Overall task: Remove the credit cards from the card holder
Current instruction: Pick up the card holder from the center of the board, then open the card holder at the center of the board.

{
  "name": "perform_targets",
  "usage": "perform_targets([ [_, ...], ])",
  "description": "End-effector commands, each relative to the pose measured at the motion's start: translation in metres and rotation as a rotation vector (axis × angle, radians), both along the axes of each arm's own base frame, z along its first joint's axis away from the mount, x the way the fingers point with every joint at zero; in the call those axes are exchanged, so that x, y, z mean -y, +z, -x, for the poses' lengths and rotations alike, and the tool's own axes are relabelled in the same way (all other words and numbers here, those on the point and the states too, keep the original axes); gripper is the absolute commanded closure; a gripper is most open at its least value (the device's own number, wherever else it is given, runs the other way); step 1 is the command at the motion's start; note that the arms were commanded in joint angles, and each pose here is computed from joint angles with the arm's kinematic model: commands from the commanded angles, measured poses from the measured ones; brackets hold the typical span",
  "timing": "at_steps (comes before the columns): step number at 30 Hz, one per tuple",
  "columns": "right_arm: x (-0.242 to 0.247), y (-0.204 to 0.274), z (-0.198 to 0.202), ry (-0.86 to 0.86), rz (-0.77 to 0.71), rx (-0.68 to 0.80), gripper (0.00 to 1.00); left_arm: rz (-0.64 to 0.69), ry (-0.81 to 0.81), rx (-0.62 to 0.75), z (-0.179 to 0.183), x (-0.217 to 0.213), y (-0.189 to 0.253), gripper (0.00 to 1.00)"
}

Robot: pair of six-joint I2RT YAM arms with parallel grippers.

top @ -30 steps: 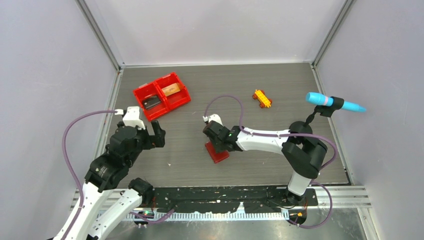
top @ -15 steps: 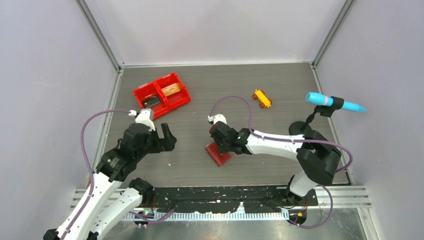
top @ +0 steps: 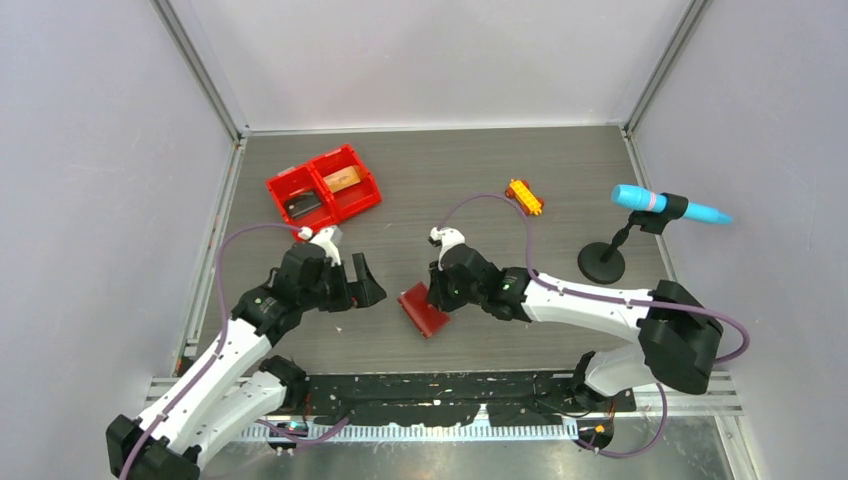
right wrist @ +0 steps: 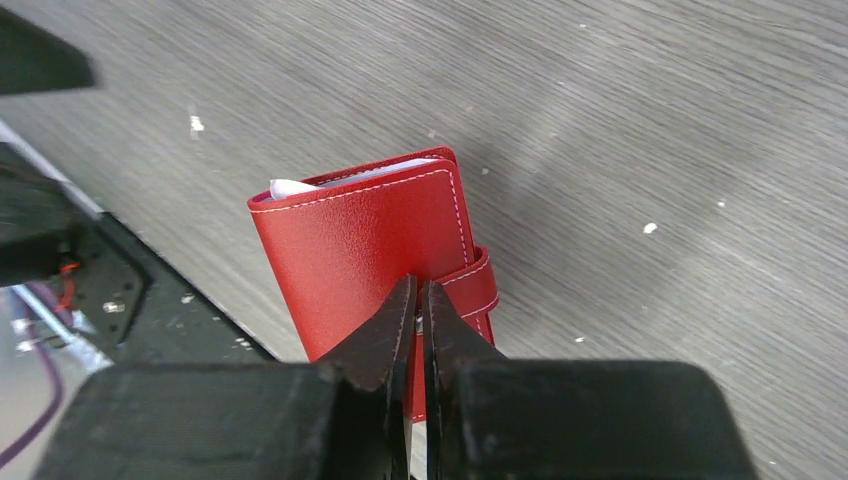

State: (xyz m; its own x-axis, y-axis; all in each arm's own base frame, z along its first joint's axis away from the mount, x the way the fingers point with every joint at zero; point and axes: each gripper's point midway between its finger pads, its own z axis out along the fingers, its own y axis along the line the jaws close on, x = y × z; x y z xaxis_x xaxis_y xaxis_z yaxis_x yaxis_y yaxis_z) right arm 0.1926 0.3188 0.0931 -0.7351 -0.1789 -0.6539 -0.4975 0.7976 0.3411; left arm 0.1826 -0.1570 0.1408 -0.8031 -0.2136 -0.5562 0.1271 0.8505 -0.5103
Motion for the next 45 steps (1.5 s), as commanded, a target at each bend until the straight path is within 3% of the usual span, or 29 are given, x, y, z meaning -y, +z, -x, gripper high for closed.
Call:
perform_targets([
  [1,-0.022,0.043,0.003,0.009,-0.207,0.019,0.95,0.221,-0.091,0.041,-0.009,0.042,0.022,0.07],
  [8,-0.018,0.062,0.009,-0.006,-0.289,0.030,0.95,0.305,-0.149,-0.031,-0.012,0.065,0.010,0.08],
  [14,-0.012,0.069,0.013,-0.006,-0.313,0.039,0.95,0.383,-0.211,-0.085,-0.009,0.083,0.011,0.17],
  [18,-0.009,0.070,0.013,-0.014,-0.318,0.042,0.95,0.408,-0.232,-0.113,-0.007,0.088,0.010,0.34],
  [26,0.008,0.061,0.008,-0.037,-0.298,0.058,0.95,0.403,-0.262,-0.135,-0.008,0.093,0.004,1.00],
  [41,0.051,0.016,-0.005,-0.031,-0.223,0.002,0.95,0.249,-0.335,-0.225,-0.007,0.088,-0.033,1.00],
  [45,0.050,0.024,-0.003,-0.023,-0.251,-0.002,0.95,0.131,-0.274,-0.200,-0.019,0.073,-0.036,0.83],
])
